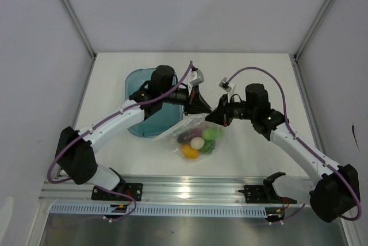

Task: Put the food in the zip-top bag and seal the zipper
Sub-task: Zip the zipper food storage bag at the center of the board.

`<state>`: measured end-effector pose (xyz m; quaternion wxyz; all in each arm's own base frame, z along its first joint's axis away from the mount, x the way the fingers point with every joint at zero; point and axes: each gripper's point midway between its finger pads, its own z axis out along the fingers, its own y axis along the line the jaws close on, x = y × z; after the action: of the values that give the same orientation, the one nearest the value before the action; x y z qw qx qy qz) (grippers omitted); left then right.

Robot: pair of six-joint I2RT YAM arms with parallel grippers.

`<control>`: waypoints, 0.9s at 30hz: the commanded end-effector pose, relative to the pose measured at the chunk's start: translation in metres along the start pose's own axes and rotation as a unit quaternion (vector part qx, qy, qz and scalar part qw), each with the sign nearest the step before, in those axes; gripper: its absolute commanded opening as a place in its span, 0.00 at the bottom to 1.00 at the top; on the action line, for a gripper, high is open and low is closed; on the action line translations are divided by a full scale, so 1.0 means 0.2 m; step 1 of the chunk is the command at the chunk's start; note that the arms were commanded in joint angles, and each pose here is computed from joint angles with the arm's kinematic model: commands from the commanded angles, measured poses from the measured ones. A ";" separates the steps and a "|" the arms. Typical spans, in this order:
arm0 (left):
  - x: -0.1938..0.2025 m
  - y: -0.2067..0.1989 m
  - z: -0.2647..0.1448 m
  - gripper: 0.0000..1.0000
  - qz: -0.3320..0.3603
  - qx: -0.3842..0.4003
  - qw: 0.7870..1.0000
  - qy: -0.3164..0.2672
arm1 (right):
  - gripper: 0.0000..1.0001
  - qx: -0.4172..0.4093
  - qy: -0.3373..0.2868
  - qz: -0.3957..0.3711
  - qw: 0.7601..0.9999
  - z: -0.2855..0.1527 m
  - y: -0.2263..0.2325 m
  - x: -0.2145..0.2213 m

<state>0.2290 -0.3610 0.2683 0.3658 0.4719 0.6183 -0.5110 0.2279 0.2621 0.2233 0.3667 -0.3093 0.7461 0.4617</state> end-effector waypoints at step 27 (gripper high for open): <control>-0.09 -0.08 -0.05 0.00 -0.030 0.034 0.999 -0.011 | 0.12 -0.061 -0.023 -0.037 0.997 -0.08 0.11 -0.07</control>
<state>0.2231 -0.3549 0.2627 0.3321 0.4511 0.6369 -0.5297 0.2190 0.2498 0.2325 0.3763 -0.3059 0.7251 0.4889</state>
